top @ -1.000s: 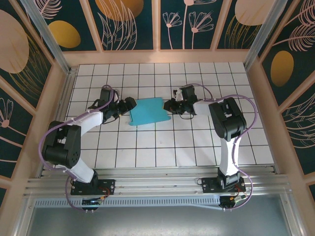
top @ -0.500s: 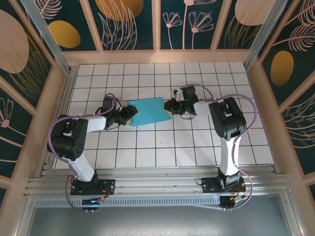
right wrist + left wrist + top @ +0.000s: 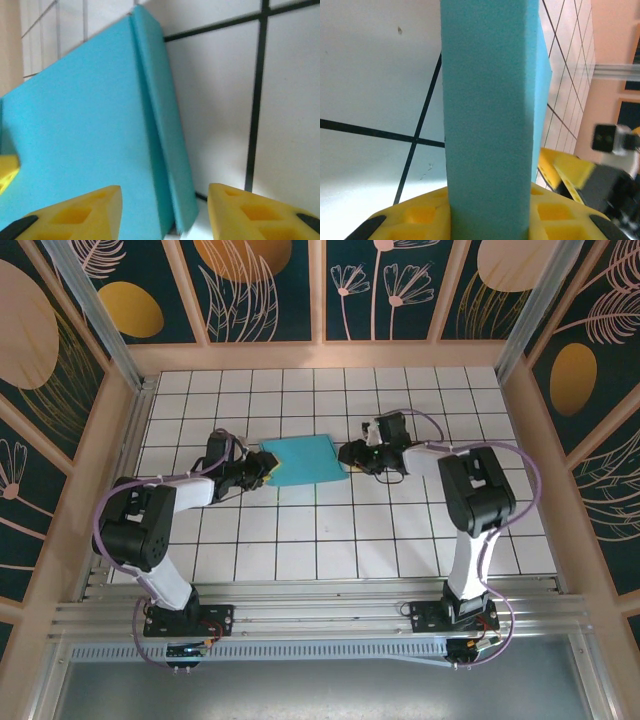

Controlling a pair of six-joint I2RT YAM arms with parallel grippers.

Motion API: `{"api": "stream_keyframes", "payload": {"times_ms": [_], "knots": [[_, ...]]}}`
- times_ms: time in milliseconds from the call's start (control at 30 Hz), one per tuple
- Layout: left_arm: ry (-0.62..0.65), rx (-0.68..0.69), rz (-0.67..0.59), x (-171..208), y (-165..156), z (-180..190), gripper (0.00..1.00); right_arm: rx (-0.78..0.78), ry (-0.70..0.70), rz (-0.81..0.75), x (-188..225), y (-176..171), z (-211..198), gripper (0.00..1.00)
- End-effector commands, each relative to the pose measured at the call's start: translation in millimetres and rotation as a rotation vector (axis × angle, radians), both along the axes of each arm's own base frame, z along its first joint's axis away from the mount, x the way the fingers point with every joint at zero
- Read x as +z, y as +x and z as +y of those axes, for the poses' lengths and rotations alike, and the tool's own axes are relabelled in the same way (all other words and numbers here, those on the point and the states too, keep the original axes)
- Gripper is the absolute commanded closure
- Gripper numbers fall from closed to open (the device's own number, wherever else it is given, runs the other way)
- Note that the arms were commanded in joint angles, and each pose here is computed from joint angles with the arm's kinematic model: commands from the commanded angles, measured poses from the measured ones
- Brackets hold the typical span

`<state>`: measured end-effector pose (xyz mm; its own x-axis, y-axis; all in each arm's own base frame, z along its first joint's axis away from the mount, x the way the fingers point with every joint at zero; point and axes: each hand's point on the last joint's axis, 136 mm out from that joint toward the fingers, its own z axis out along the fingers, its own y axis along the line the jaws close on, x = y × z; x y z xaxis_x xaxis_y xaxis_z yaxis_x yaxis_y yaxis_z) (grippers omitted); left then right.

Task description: Fold the paper box

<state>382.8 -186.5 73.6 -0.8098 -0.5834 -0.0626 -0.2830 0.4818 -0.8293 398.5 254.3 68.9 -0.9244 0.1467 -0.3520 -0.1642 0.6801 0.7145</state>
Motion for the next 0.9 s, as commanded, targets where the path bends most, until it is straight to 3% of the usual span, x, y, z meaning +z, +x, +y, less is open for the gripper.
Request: {"api": "stream_keyframes", "payload": {"times_ms": [0, 67, 167, 267, 367, 567, 733, 867], "knots": [[0.014, 0.067, 0.021, 17.9, 8.6, 7.5, 0.78, 0.09, -0.01, -0.402, 76.8, -3.7, 5.2, 0.33], [0.021, 0.079, 0.027, 21.8, 9.6, 9.6, 0.77, 0.138, -0.053, -0.642, 108.4, -16.9, 12.0, 0.19], [0.015, 0.084, 0.026, 27.9, 10.2, 9.1, 0.77, 0.295, -0.202, -0.997, 129.1, -45.9, 34.2, 0.13], [-0.012, 0.083, 0.022, 35.9, 11.0, 7.2, 0.76, 0.543, -0.403, -1.294, 112.1, -77.6, 59.4, 0.1], [-0.03, 0.076, 0.013, 43.9, 10.9, 5.0, 0.74, 0.594, -0.61, -1.496, 97.1, -82.0, 69.6, 0.01], [-0.031, 0.084, 0.002, 51.2, 9.1, 6.7, 0.74, 0.616, -0.841, -1.607, 72.9, -48.7, 87.7, 0.01], [-0.032, 0.085, 0.012, 50.1, 7.0, 6.5, 0.74, 0.561, -1.151, -1.722, 62.9, -11.8, 84.8, 0.01], [-0.034, 0.087, 0.006, 53.1, 6.6, 6.9, 0.74, 0.497, -1.254, -1.797, 64.9, 3.9, 87.8, 0.12]]}}
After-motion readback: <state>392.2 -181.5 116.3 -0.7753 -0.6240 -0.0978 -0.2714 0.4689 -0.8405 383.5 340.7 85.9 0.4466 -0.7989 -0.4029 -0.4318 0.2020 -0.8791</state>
